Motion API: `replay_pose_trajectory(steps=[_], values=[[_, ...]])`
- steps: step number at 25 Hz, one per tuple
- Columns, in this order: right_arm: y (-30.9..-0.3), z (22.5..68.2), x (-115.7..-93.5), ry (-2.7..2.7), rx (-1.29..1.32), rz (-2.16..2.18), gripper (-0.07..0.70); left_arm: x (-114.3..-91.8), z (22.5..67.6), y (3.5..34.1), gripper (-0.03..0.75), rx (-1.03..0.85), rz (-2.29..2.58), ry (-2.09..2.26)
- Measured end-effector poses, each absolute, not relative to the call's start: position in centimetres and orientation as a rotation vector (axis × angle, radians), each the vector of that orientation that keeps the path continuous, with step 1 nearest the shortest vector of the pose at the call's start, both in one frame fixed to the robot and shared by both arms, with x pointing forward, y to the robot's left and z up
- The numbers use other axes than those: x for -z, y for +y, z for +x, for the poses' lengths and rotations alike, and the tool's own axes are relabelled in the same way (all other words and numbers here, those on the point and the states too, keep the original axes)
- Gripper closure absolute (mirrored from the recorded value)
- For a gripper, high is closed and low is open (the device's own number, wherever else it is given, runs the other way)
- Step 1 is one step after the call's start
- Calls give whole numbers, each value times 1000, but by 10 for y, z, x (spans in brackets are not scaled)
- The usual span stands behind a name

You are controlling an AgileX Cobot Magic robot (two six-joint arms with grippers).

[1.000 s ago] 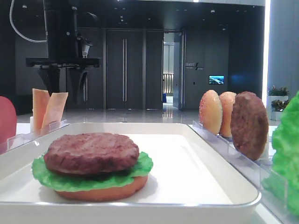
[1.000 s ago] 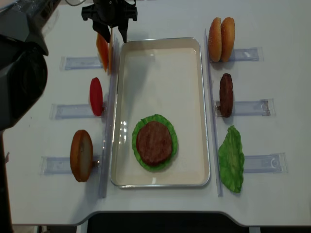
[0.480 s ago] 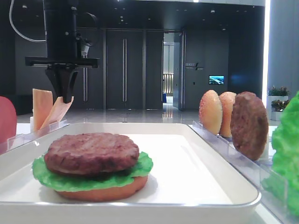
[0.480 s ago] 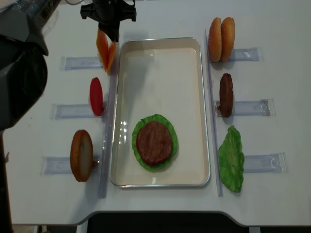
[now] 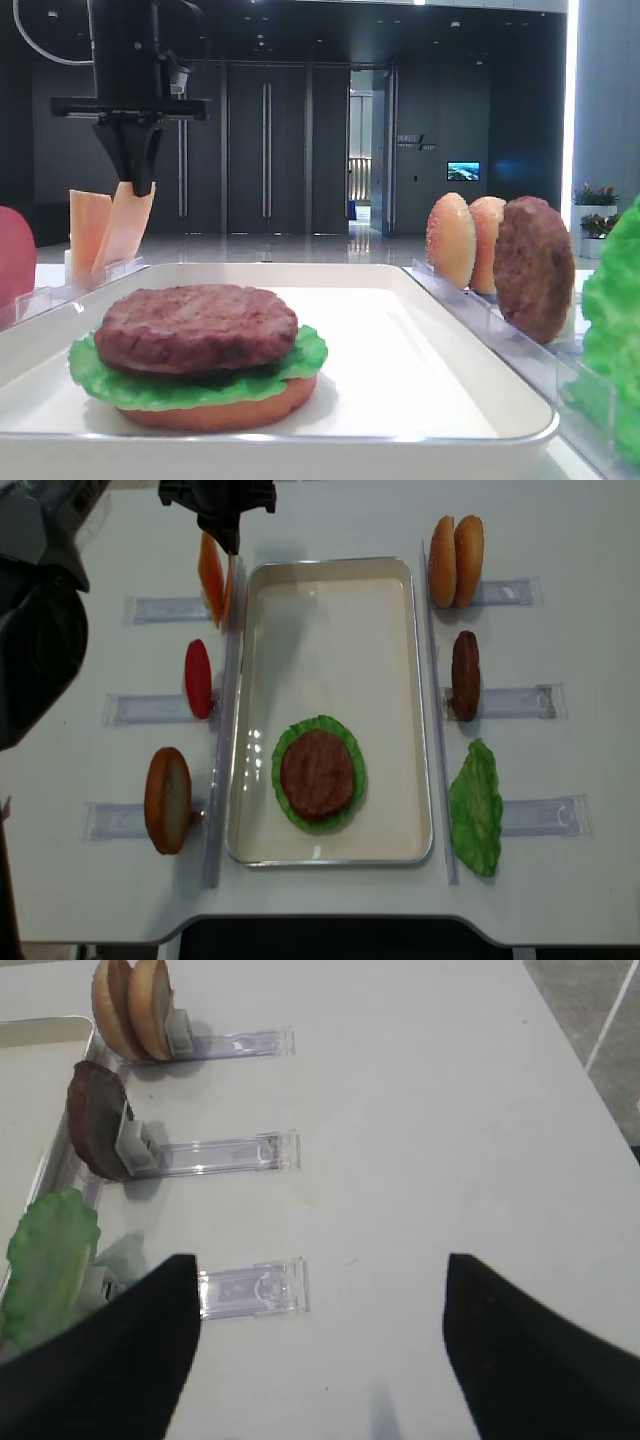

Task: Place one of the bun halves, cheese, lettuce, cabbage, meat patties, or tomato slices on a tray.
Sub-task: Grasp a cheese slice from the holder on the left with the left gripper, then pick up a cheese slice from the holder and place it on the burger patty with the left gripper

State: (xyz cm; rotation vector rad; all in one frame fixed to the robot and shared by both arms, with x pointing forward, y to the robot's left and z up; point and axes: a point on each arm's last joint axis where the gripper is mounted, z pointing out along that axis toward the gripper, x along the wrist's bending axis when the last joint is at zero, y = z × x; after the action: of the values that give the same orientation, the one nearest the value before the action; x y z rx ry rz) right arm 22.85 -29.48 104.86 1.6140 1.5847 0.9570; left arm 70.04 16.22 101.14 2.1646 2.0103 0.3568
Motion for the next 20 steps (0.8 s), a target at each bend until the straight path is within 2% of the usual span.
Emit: replay_pose_trajectory(steps=[11,18,20], values=[[-295,229,-1049,1585,-957,1614,144,-1052,685,160,697,-308,2072,1959],[-295,229,-1049,1585,-957,1614,144,-1050,658,169,697,-253,2121,2003],[-295,229,-1049,1585,-957,1614,144,-1055,651,171,697,-254,2127,1997]])
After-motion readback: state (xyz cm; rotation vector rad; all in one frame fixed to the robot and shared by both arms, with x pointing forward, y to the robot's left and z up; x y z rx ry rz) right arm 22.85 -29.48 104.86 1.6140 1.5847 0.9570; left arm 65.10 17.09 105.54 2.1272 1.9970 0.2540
